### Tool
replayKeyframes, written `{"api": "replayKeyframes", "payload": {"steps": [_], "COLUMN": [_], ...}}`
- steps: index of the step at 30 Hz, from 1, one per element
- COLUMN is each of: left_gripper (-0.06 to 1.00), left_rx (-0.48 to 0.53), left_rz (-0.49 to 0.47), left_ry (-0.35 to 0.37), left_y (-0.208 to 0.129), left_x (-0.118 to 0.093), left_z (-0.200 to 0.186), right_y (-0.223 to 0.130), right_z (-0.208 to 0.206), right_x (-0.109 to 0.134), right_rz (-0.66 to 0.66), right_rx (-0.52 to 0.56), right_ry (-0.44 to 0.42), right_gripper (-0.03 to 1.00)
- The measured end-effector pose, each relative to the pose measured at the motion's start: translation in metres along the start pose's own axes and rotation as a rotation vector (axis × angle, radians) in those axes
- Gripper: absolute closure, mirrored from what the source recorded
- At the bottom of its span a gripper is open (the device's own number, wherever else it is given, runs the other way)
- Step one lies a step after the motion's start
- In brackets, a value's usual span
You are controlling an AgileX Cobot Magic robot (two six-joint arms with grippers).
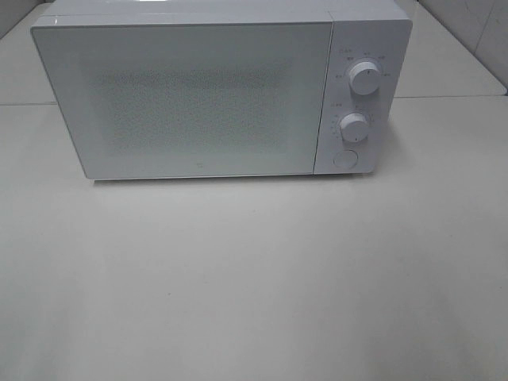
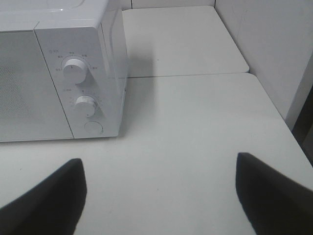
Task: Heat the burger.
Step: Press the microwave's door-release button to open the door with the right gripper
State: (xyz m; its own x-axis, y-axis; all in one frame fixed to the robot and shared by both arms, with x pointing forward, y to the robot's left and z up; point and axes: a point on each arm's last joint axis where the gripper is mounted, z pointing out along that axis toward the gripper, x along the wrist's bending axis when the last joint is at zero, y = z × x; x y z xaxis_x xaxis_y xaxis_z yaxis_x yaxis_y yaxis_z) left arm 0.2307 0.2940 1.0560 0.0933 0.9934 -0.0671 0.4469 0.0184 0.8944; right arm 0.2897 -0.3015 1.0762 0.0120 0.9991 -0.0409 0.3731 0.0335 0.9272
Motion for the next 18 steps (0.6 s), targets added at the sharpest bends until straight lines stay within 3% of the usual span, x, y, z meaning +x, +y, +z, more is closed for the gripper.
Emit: {"api": "replayKeyframes", "payload": {"steps": [18], "left_gripper": [-0.05], "left_rx": [0.000], "left_rz": [0.000], "left_ry": [0.000], "left_y": [0.000], "left_x": [0.000], "left_z": [0.000], "right_y": [-0.003], "right_z": [0.079], "right_x": [0.006], "right_rz": [-0.016], "right_rx": [-0.027], "right_ry": [0.025], "right_gripper": [0.20]}}
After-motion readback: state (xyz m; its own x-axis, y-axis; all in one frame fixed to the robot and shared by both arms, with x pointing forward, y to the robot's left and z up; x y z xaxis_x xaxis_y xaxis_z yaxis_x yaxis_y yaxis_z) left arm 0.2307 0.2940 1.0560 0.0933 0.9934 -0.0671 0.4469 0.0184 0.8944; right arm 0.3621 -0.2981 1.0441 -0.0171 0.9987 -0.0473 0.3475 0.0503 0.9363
